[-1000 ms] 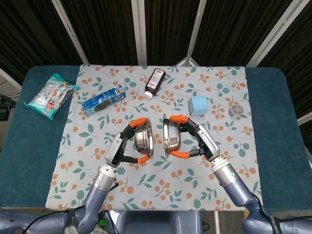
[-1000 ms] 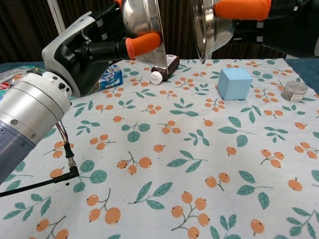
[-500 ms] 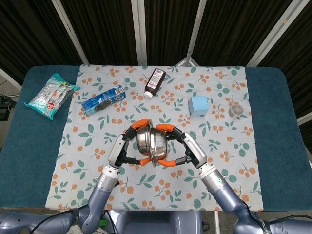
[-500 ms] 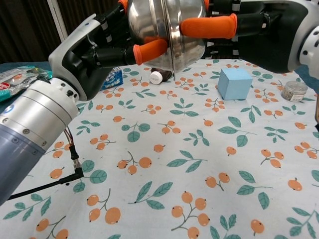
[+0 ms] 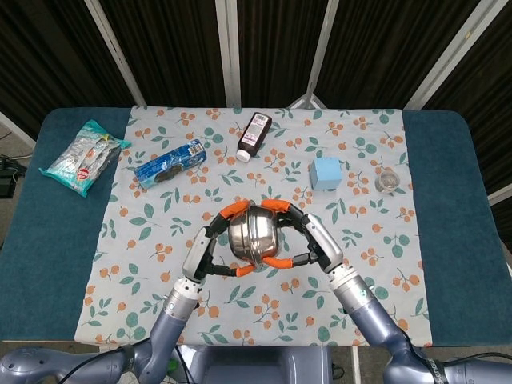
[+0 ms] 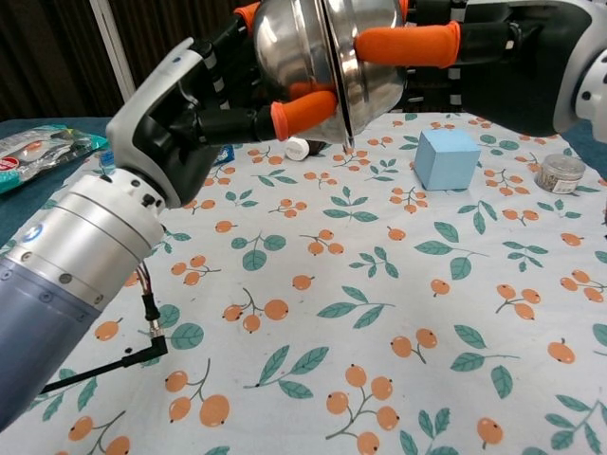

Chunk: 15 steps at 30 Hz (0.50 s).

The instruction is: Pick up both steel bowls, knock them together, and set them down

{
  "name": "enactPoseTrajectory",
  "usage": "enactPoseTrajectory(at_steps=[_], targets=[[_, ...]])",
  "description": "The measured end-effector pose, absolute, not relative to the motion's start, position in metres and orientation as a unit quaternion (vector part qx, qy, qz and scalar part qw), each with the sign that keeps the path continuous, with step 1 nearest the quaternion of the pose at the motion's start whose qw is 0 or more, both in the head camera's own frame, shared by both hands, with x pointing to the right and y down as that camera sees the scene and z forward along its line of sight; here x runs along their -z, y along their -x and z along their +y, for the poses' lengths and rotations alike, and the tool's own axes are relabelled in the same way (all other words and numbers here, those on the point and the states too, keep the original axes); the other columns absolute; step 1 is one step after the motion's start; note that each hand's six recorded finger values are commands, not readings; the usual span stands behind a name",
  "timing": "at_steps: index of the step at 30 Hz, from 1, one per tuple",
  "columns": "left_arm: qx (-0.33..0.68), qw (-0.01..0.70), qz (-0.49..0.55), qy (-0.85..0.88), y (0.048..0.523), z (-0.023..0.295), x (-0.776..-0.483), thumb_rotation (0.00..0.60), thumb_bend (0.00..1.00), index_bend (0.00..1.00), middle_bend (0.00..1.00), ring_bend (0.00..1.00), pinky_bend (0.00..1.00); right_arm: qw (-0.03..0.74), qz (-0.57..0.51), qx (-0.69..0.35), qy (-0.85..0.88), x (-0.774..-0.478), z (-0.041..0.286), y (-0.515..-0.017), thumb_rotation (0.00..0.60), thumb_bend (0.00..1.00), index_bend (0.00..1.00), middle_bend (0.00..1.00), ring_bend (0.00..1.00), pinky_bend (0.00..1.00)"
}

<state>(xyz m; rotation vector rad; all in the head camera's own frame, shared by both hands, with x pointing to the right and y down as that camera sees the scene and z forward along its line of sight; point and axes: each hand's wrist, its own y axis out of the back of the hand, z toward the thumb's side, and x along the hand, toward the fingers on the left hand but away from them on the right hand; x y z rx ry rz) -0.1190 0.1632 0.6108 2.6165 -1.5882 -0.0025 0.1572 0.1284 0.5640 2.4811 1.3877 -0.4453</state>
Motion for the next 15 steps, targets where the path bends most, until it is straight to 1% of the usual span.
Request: enactPoseTrajectory(at_steps=[6,15], targets=[[0.001,0.034,-0.531,-0.846,0.135,0.158,-0.608,0.6,0.02,0.32,0.18,0.18,0.33,0.124,0.483,0.153,-0.853,-0.563,0.125,-0.169,0.6,0.1,0.42,0.35,0.5,0.31],[-0.006,0.036,-0.526,-0.85,0.136,0.165,-0.616,0.6,0.02,0.32,0.18,0.18,0.33,0.124,0.476,0.152,-0.858,-0.564,0.127,-0.166,0.6,0.1,0.42,0.35,0.5,0.31]])
